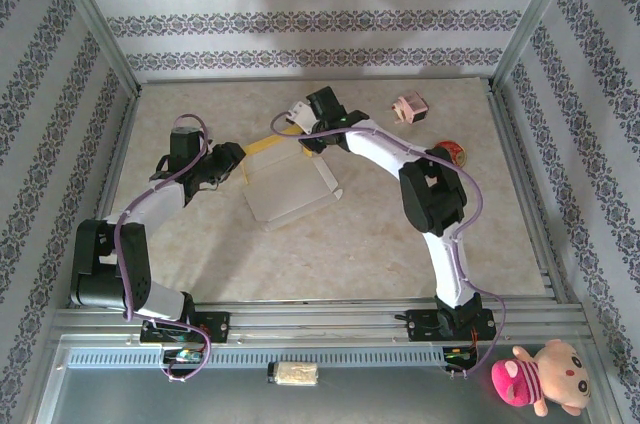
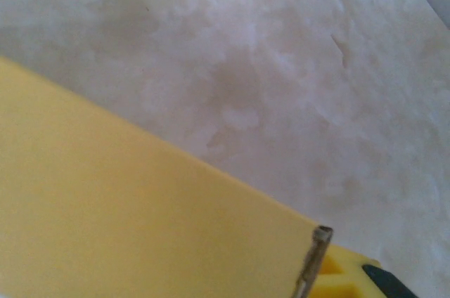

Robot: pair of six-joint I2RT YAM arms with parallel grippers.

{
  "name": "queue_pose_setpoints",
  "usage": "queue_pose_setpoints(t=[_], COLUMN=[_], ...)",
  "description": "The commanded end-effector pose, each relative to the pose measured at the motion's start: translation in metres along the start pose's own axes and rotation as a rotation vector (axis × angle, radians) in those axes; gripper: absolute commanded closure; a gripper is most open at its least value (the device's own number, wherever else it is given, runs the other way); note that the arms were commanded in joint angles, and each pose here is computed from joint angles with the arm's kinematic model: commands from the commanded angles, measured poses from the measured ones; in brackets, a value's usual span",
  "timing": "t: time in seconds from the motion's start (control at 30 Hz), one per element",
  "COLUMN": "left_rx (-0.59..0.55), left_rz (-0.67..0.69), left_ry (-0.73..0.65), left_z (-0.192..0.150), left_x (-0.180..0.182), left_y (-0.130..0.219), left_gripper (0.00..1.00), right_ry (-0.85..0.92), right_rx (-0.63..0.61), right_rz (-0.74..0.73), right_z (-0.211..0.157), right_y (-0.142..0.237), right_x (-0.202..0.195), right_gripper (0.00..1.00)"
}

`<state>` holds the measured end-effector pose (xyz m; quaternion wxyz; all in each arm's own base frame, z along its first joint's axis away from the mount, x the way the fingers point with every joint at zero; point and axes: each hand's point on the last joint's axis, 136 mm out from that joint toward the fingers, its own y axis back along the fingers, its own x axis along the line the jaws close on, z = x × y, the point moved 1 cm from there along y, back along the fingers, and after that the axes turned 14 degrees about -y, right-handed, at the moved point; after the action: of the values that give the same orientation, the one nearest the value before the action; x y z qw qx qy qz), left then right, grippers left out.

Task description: Fold the paper box

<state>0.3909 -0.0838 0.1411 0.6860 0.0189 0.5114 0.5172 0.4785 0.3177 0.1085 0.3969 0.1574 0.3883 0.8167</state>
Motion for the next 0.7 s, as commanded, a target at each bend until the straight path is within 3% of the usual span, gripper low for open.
queue_pose_setpoints(t=[0.0, 0.37, 0.43, 0.5, 0.57, 0.67], left_rx=[0.043, 0.053, 0.052, 0.048, 0.047, 0.047], left_rz=[0.006, 0.013, 0.017, 0.02, 0.019, 0.021], left_ry=[0.026, 0.025, 0.024, 0.024, 0.023, 0.02], left_z=[-0.014, -0.017, -0.017, -0.016, -0.016, -0.016], left_x=[0.005, 0.006, 0.006, 0.005, 0.005, 0.005], left_y=[-0.001, 0.0, 0.001, 0.003, 0.003, 0.004], left_gripper=[0.65, 0.64, 0.64, 0.64, 0.64, 0.64], right_ry=[-0.17, -0.457, -0.501, -0.553, -0.581, -0.596], right_rx=[0.055, 0.053, 0.042, 0.028, 0.018, 0.025], right_rz=[-0.071, -0.001, 0.013, 0.015, 0.011, 0.013], right_z=[-0.01, -0.027, -0.031, -0.033, -0.035, -0.039], right_y=[-0.005, -0.036, -0.041, -0.044, -0.047, -0.053], right_x=[0.014, 0.029, 0.03, 0.028, 0.028, 0.03], right_gripper=[0.69, 0.79, 0.91, 0.97, 0.96, 0.77])
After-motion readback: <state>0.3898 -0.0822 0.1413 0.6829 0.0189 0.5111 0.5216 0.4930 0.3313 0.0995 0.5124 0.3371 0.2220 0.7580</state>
